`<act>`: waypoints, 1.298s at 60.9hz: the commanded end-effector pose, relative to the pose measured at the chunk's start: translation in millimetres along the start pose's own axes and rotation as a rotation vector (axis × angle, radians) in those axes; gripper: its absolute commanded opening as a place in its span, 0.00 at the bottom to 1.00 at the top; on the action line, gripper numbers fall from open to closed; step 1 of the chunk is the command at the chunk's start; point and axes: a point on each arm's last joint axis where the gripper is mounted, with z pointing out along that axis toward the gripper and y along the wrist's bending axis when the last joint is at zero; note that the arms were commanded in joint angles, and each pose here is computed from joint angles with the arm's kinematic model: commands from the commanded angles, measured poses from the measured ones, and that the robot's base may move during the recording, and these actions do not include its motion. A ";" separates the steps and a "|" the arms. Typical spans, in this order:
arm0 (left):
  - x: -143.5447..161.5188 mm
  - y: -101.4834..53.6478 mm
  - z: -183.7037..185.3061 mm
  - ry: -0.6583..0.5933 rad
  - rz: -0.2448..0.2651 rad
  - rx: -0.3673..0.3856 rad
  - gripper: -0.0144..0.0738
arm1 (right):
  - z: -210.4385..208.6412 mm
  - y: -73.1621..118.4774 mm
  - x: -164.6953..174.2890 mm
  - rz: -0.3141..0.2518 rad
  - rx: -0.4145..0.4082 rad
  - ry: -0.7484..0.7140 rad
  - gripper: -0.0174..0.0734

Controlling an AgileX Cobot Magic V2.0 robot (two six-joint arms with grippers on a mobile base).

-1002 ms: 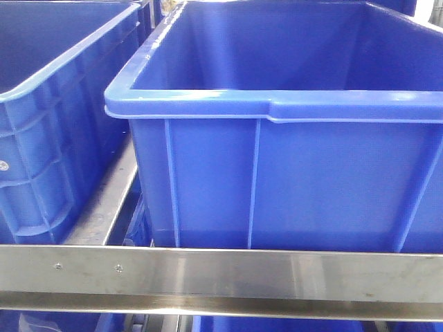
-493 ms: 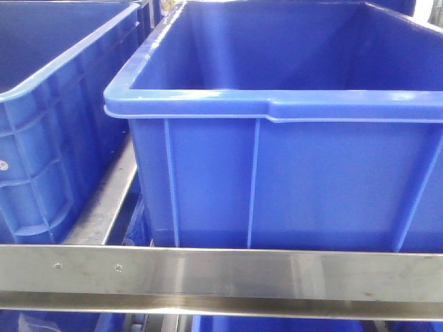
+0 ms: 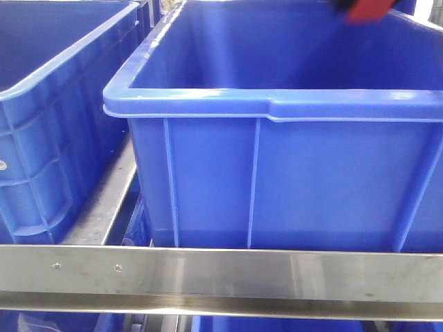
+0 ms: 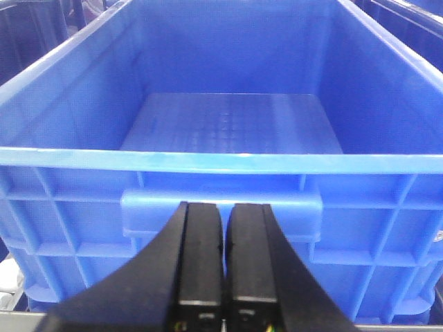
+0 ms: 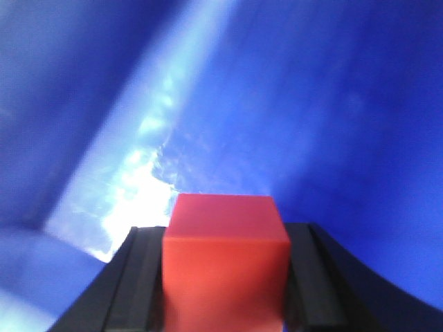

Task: Pick red cube and place on left shelf
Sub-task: 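Lower the red cube into the blue bin with the right gripper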

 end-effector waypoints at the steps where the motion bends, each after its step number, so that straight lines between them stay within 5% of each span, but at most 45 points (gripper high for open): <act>1: -1.0 -0.2 -0.2 -0.079 -0.006 0.004 0.28 | 5.8 3.3 -21.0 -0.017 -0.007 -0.075 0.38; 23: -1.0 -0.2 -0.2 -0.079 -0.006 0.004 0.28 | 99.4 15.8 -27.3 -0.038 0.009 0.105 0.38; 55: -1.0 -0.2 -0.2 -0.079 -0.006 0.004 0.28 | 163.2 20.9 -5.6 -0.055 0.026 0.274 0.39; 79: -1.0 -0.2 -0.2 -0.079 -0.006 0.004 0.28 | 158.2 20.7 -15.8 -0.050 0.032 0.274 0.85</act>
